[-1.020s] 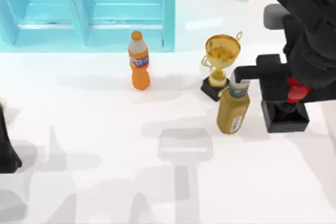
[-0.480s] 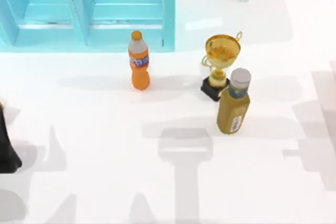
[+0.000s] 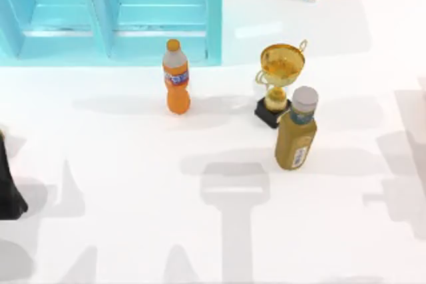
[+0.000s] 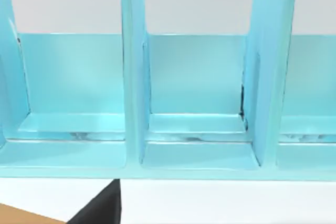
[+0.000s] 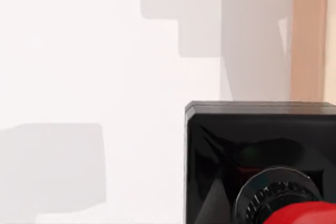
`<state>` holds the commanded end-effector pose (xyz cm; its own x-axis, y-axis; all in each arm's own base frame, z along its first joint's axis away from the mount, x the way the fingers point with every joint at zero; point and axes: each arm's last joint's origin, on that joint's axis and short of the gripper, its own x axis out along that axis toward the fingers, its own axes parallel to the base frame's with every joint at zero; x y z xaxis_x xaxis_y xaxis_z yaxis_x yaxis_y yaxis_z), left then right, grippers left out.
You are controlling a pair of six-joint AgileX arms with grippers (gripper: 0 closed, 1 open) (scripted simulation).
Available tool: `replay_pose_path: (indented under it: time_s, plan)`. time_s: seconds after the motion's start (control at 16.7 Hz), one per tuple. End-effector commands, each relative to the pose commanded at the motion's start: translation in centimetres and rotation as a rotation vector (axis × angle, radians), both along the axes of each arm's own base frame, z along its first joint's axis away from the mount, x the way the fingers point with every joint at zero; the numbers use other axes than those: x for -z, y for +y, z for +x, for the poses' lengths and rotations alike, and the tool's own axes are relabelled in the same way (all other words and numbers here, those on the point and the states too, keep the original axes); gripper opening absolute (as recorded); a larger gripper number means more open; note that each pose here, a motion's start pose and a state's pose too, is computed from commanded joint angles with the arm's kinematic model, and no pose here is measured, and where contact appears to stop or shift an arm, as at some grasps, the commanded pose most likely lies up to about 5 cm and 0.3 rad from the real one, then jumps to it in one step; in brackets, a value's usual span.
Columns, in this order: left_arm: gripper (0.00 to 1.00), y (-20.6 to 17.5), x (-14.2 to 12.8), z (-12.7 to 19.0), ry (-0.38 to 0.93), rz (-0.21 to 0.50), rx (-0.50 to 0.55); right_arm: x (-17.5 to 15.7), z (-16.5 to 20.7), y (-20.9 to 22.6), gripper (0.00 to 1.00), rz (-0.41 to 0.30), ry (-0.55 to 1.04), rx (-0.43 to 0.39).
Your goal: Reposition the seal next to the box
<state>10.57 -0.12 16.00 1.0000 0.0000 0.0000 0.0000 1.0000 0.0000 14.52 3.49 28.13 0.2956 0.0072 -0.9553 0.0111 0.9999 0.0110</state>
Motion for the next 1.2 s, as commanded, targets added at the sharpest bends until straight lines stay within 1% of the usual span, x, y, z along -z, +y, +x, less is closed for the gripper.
replay_pose_path:
  time_s: [0.42,0.72,1.2]
  plan:
    - [1.0,0.0,0.0,0.0,0.0,0.0,0.0,5.5,1.1,0.1,0.0,0.001,-0.006,-0.002]
    - [1.0,0.0,0.0,0.0,0.0,0.0,0.0,6.0,1.1,0.0,0.0,0.003,-0.002,-0.002]
    - [1.0,0.0,0.0,0.0,0.0,0.0,0.0,6.0,1.1,0.0,0.6,0.003,-0.002,-0.002]
